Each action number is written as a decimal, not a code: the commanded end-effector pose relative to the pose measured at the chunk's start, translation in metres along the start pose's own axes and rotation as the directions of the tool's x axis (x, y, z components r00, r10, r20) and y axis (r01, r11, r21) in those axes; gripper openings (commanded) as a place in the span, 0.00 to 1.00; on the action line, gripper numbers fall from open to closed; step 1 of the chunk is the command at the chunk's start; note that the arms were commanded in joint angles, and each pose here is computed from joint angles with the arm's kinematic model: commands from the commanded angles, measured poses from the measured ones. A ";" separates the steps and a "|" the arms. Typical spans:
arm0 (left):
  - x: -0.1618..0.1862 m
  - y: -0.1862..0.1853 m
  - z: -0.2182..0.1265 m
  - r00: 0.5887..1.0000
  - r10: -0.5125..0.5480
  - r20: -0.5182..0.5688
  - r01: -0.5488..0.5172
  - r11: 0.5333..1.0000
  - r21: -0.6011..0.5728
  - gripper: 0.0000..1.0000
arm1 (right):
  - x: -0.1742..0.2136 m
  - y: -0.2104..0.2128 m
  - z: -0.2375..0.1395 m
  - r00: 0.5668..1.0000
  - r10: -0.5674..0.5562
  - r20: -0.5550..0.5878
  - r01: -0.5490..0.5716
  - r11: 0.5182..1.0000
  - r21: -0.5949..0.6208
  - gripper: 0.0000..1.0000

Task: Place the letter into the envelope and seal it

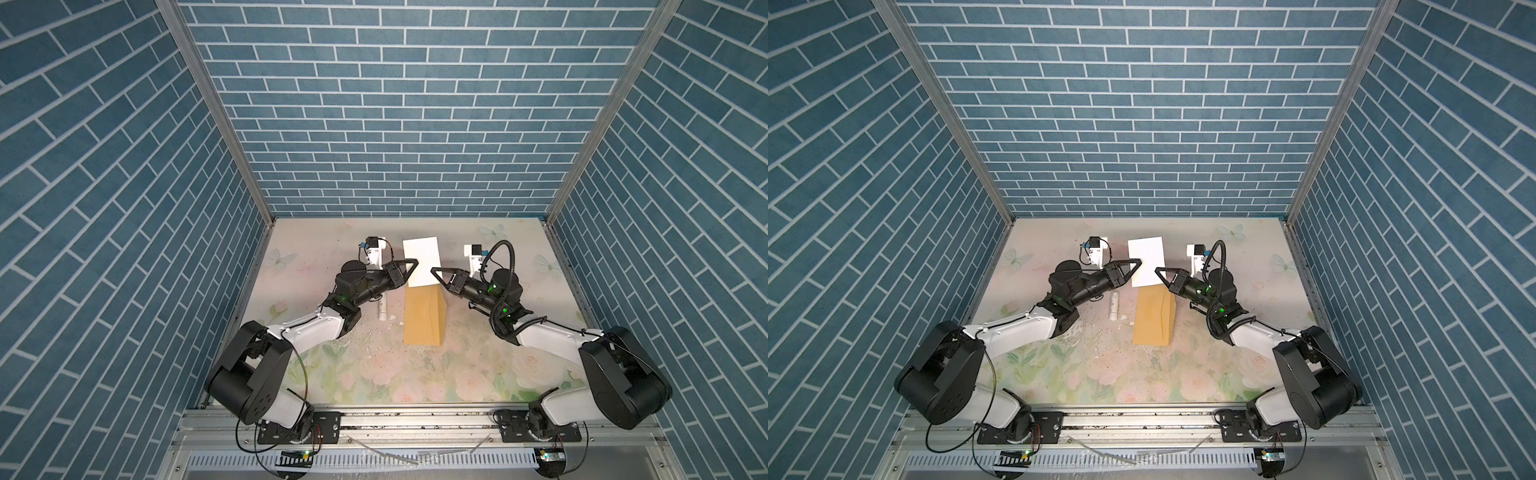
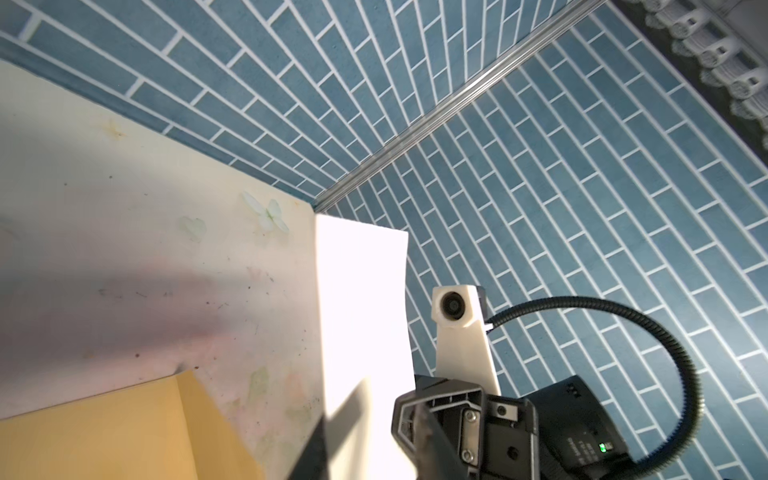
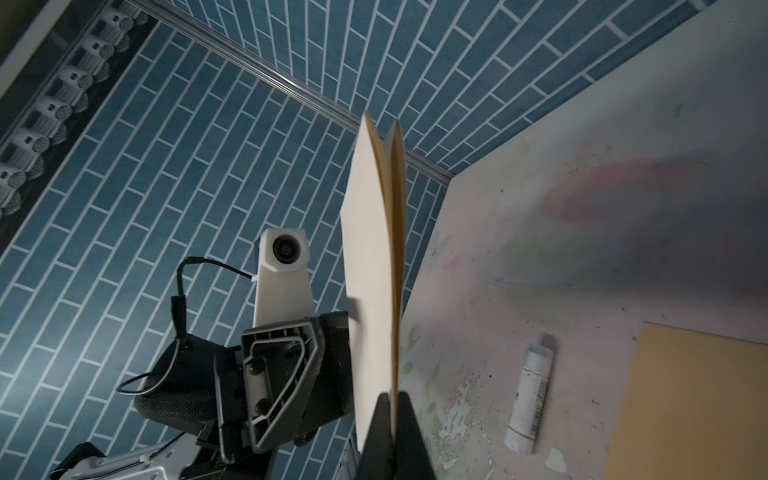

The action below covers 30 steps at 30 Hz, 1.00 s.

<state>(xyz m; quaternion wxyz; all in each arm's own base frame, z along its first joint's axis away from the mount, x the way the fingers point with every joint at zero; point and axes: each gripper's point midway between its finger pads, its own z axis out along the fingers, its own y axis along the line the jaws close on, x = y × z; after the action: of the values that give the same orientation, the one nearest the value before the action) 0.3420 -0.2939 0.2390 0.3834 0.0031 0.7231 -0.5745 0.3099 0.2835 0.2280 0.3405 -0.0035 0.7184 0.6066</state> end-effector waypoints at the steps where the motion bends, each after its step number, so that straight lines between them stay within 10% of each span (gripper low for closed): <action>1: 0.009 0.018 -0.008 0.993 0.101 -0.054 -0.106 0.988 -0.112 0.49 | -0.002 -0.009 -0.009 0.996 -0.087 -0.019 0.088 0.989 0.122 0.00; 11: 0.032 0.058 -0.034 0.964 0.198 -0.176 -0.248 0.908 -0.337 0.77 | 0.015 -0.065 -0.046 0.972 -0.113 -0.205 0.204 0.838 0.507 0.00; 30: 0.083 0.118 -0.011 0.955 0.088 -0.283 -0.202 0.891 -0.407 0.78 | 0.027 -0.117 -0.070 0.935 0.029 -0.353 0.261 0.619 0.741 0.00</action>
<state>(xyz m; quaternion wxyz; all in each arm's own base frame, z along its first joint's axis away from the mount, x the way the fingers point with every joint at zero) 0.3288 -0.2760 0.0989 0.3189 0.0416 0.8745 -0.3630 0.3004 0.2093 0.1133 0.2259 0.0035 0.9455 0.2347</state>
